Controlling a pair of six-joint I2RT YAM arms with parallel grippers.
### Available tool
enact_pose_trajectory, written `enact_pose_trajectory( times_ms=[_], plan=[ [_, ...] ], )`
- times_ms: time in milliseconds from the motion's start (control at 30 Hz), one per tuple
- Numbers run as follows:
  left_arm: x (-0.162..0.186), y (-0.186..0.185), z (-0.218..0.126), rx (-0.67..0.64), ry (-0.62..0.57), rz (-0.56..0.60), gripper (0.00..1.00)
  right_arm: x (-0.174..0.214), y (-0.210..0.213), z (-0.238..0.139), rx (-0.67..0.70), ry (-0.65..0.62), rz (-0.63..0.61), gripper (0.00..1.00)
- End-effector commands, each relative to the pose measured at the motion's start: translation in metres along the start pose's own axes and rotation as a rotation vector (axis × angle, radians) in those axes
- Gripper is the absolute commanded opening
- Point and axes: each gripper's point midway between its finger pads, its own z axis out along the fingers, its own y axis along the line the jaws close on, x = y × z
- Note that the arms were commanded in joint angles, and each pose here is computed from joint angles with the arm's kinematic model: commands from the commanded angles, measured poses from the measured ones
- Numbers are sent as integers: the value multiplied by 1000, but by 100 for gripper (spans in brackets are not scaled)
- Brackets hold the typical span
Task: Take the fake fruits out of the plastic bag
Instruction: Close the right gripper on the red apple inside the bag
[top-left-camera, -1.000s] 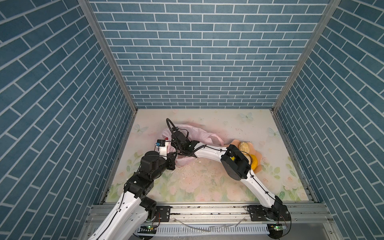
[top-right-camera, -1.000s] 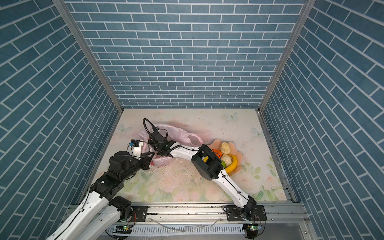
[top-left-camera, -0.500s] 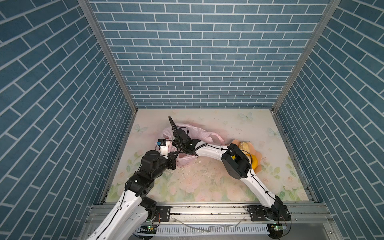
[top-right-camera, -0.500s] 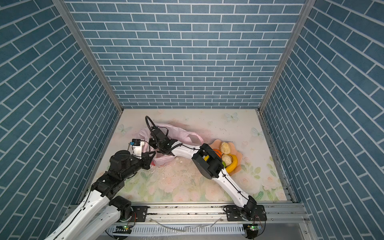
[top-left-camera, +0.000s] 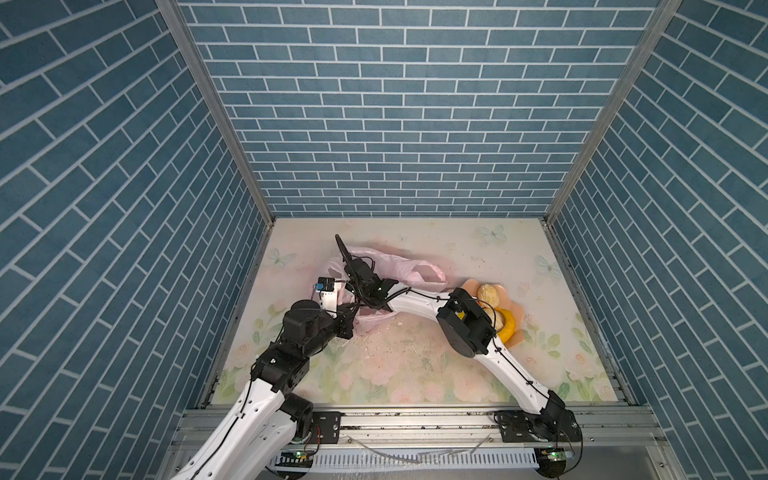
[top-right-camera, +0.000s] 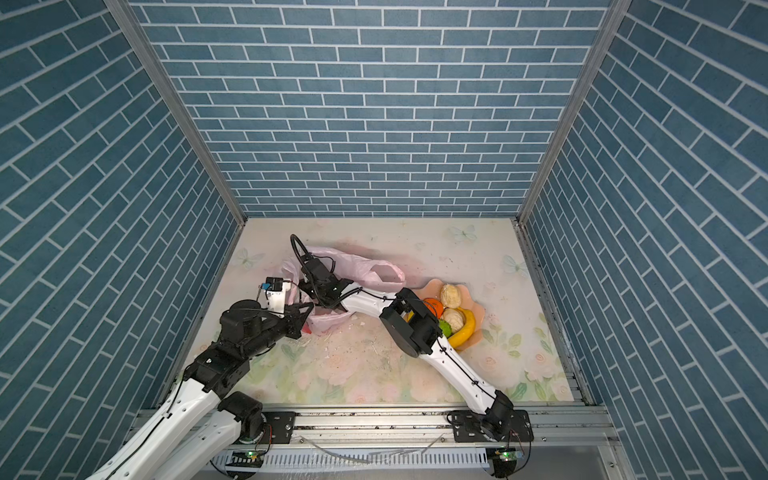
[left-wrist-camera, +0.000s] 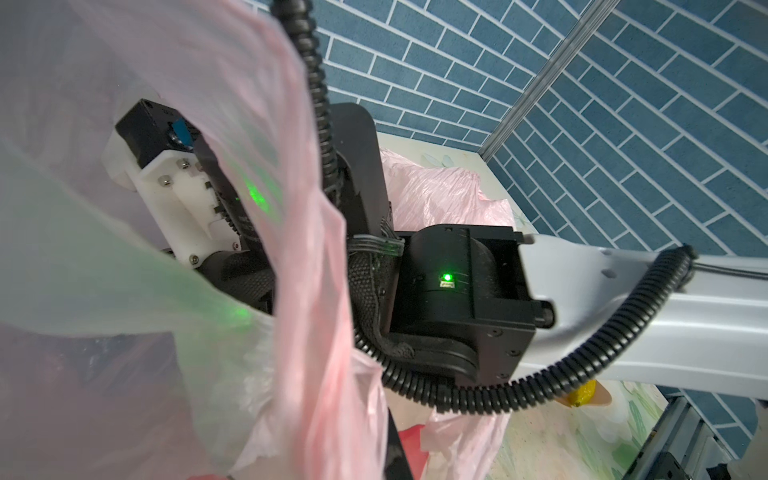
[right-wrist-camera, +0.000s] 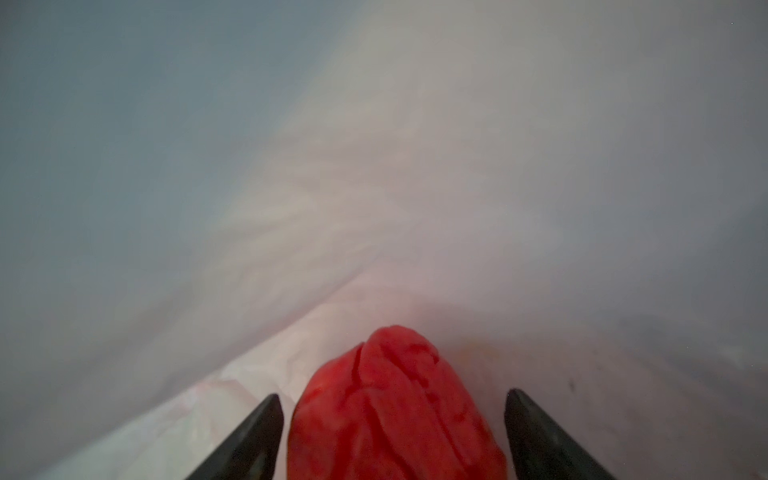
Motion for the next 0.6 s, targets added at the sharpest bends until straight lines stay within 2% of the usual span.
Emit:
enact_pose_trajectory(
  times_ms=[0, 433, 567],
  plan=[
    [1, -3, 1, 23, -4, 8, 5, -6, -2, 4, 7, -5, 25, 83],
    [2, -3, 0, 24, -3, 4, 5, -4, -18, 8, 38, 2, 61, 69],
    [3, -2, 0, 18, -3, 5, 5, -3, -17, 9, 37, 6, 62, 61]
  ],
)
